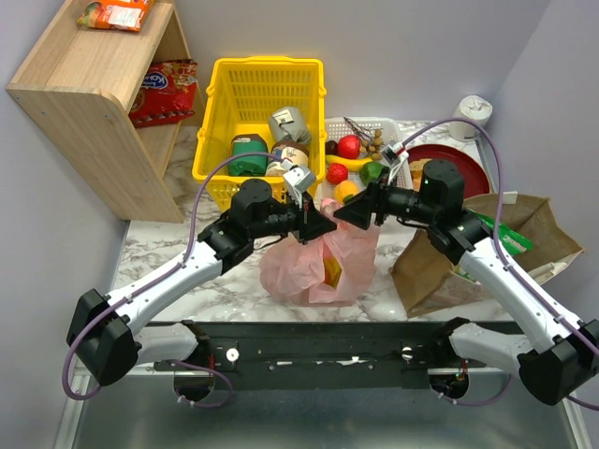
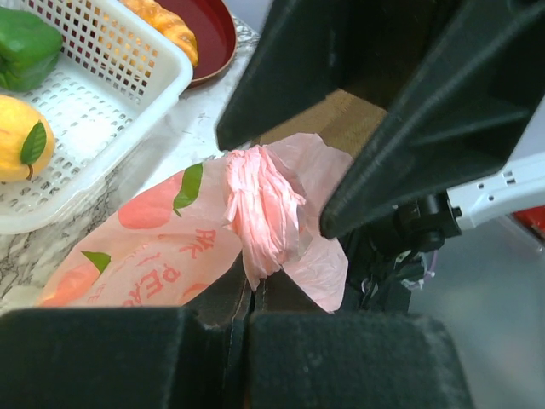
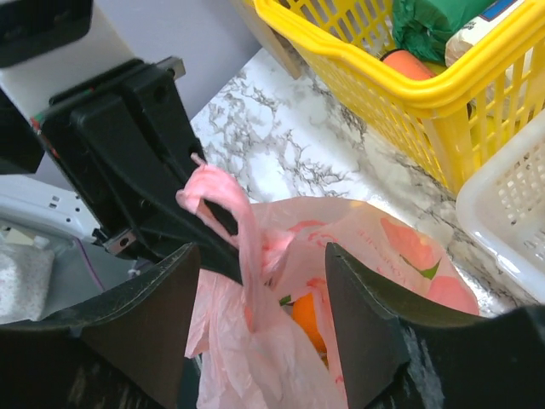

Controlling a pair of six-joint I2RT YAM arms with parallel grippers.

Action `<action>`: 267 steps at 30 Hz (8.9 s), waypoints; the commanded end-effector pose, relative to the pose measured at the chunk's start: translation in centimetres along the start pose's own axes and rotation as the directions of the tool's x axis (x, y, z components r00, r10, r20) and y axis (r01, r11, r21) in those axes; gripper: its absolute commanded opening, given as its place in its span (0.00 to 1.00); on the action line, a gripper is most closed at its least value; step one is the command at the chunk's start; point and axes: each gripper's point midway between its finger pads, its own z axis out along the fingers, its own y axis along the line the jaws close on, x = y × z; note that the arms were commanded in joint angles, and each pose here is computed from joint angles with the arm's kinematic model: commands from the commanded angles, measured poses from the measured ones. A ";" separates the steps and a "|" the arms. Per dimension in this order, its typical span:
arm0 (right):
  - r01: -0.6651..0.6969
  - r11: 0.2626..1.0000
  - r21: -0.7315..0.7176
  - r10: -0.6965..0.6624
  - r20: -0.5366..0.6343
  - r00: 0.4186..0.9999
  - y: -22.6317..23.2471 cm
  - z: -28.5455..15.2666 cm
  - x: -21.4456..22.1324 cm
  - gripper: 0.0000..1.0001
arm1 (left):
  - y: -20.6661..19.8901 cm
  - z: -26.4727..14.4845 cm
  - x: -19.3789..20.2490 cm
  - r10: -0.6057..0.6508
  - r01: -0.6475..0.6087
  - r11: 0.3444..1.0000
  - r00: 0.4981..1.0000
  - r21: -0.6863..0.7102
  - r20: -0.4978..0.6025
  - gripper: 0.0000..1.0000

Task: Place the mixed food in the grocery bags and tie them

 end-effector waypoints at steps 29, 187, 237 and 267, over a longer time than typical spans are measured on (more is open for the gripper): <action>-0.103 0.993 -0.053 0.104 0.012 0.995 0.2 0.4 0.3 0.55 | -2.2 -2.1 0.0 0.238 -0.242 0.964 0.970 0.107 0.043 0.00; 0.475 0.877 0.073 -0.461 -0.150 0.874 4.1 -4.3 6.6 0.89 | -2.9 -3.0 2.1 0.030 0.011 0.974 0.985 0.228 -0.172 0.00; 0.352 0.869 0.348 -0.281 -0.238 0.930 -0.7 -2.3 5.2 0.01 | -2.0 -3.2 5.4 0.285 -0.268 0.958 0.936 0.106 -0.207 0.00; 0.319 0.924 0.208 -0.271 -0.232 0.934 1.4 -0.9 6.3 0.01 | -1.7 -1.6 7.2 0.248 -0.215 0.965 0.934 0.148 -0.258 0.58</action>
